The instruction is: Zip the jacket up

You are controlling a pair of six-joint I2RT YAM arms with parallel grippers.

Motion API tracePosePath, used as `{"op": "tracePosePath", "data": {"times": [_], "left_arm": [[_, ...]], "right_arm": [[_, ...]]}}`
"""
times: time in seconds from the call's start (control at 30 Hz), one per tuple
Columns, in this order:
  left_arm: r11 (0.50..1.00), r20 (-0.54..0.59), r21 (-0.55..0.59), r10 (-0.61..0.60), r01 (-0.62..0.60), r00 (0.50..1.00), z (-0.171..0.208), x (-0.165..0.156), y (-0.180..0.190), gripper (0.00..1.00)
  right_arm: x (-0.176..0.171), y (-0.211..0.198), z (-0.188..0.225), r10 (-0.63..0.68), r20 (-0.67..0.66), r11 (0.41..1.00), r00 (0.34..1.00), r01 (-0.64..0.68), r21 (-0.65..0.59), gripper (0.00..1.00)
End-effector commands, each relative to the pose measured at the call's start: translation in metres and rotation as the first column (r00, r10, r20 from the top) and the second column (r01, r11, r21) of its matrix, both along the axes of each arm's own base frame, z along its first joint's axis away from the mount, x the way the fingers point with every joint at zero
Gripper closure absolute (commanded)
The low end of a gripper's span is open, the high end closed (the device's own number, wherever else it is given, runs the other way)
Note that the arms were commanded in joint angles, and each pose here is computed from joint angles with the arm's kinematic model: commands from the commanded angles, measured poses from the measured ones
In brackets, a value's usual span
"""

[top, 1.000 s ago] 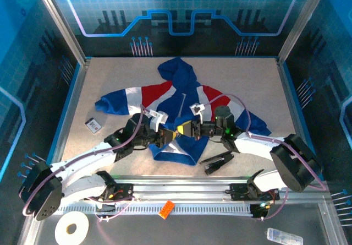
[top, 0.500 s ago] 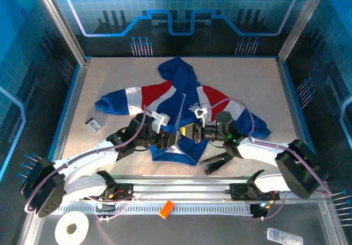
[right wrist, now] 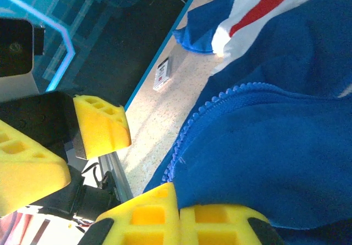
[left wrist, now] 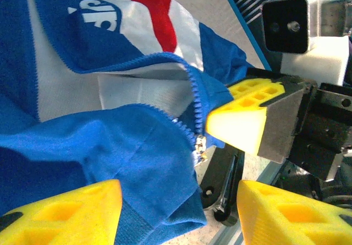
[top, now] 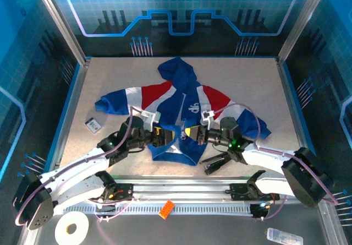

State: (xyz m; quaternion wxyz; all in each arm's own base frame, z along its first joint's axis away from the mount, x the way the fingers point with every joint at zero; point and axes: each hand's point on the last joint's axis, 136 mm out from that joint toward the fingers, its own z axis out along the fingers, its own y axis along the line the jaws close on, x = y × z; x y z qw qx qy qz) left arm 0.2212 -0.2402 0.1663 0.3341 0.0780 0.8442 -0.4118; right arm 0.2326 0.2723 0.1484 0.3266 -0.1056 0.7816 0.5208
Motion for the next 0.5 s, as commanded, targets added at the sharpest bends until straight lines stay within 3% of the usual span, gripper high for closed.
{"op": "tracePosePath", "data": {"times": [0.0,0.13,0.47], "left_arm": [[0.989,-0.052,-0.095,0.108,-0.113,0.993,-0.007,0.004,0.007,0.43],[0.972,-0.075,-0.185,0.136,-0.148,0.988,-0.01,0.001,0.005,0.43],[0.957,-0.012,-0.273,0.1,-0.1,0.995,-0.001,-0.011,-0.02,0.47]], "right_arm": [[0.003,-0.004,0.001,-0.052,-0.024,0.998,0.998,0.052,0.025,1.0],[0.007,-0.005,0.004,-0.073,-0.038,0.996,0.997,0.075,0.05,1.0],[0.01,-0.001,-0.002,-0.076,-0.073,0.992,0.994,0.082,0.092,1.0]]}}
